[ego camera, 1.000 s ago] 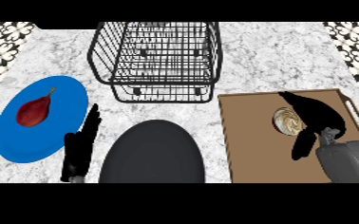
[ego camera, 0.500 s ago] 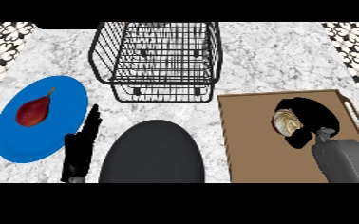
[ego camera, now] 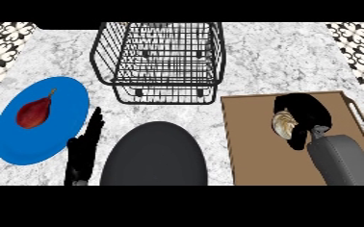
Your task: Pick the cupcake from the tray and place it in the tiered basket
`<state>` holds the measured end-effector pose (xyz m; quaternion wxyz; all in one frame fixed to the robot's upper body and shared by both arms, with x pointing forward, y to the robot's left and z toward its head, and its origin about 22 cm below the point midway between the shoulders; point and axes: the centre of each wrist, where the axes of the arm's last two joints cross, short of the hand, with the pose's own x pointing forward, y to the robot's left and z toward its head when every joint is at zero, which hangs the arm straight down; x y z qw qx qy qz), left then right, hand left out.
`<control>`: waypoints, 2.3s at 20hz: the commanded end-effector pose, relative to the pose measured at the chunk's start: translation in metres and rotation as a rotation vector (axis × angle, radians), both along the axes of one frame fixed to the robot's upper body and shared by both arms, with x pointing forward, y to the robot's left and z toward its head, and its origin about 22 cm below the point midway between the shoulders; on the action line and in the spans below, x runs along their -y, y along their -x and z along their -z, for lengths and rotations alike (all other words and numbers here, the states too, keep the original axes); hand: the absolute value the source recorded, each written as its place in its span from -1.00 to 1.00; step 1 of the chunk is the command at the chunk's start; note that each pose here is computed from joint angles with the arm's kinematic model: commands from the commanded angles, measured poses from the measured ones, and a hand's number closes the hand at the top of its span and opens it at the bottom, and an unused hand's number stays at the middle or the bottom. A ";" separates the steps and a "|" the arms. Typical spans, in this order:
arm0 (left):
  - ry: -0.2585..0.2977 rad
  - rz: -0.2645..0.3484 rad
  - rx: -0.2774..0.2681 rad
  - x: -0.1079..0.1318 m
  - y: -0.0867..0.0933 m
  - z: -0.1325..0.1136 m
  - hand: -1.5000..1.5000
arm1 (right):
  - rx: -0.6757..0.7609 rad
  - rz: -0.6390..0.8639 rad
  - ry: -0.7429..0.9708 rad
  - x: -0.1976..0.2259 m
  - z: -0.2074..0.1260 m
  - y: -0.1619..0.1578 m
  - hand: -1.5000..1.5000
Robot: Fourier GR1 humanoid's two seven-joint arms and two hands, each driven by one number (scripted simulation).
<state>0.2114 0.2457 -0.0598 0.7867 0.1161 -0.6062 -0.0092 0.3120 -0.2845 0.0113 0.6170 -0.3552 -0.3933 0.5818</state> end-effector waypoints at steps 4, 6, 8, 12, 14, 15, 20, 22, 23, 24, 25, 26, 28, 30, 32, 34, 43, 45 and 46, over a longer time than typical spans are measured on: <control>0.000 0.020 -0.015 -0.003 -0.004 -0.016 0.00 | 0.062 -0.153 -0.027 -0.101 -0.013 -0.012 1.00; -0.010 -0.005 -0.013 -0.010 0.006 -0.004 0.00 | 0.094 -0.096 -0.124 -0.101 -0.014 -0.004 1.00; -0.001 -0.002 0.010 -0.006 -0.007 -0.014 0.00 | 0.128 -0.100 -0.172 -0.113 -0.039 0.010 1.00; -0.004 -0.024 -0.022 0.005 0.000 0.002 0.00 | 0.254 -0.009 -0.403 -0.090 -0.083 0.009 1.00; 0.007 -0.019 -0.008 0.005 0.004 -0.007 0.00 | 0.315 0.010 -0.504 -0.091 -0.106 0.020 1.00; 0.009 -0.032 -0.028 -0.002 0.010 -0.004 0.00 | 0.349 0.023 -0.561 -0.087 -0.121 0.022 1.00; -0.008 -0.025 -0.016 -0.012 -0.002 -0.011 0.00 | 0.578 -0.035 -0.589 -0.079 -0.192 0.051 1.00; 0.001 -0.004 -0.013 0.001 0.004 -0.003 0.00 | 0.606 -0.048 -0.542 -0.085 -0.222 0.060 1.00; -0.002 -0.012 -0.014 -0.001 -0.003 -0.006 0.00 | 0.629 -0.070 -0.523 -0.069 -0.234 0.062 1.00; -0.026 -0.009 -0.006 0.011 0.004 -0.009 0.00 | 0.635 -0.072 -0.532 -0.082 -0.241 0.070 1.00; 0.005 -0.005 -0.013 -0.008 0.009 -0.004 0.00 | 0.642 -0.061 -0.552 -0.079 -0.256 0.067 1.00; -0.012 -0.012 -0.008 0.009 -0.003 0.000 0.00 | 0.634 -0.069 -0.549 -0.087 -0.268 0.074 1.00; 0.008 -0.001 -0.026 0.005 -0.011 -0.006 0.00 | 0.649 -0.047 -0.554 -0.095 -0.276 0.064 1.00; 0.004 0.001 -0.011 -0.002 -0.005 0.003 0.00 | 0.642 -0.030 -0.549 -0.107 -0.284 0.053 1.00; 0.002 0.016 -0.023 -0.004 -0.013 -0.008 0.00 | 0.629 -0.024 -0.565 -0.111 -0.295 0.040 1.00; 0.000 0.001 -0.010 0.016 -0.016 -0.009 0.00 | 0.642 -0.001 -0.553 -0.132 -0.306 0.010 1.00; 0.003 0.020 0.011 0.002 -0.015 -0.004 0.00 | 0.611 0.021 -0.566 -0.160 -0.285 -0.044 1.00; -0.005 0.016 -0.011 -0.005 -0.017 -0.028 0.00 | 0.570 -0.014 -0.569 -0.181 -0.291 -0.045 1.00; 0.010 0.021 -0.004 0.008 -0.015 -0.007 0.00 | 0.578 -0.028 -0.573 -0.193 -0.283 -0.042 1.00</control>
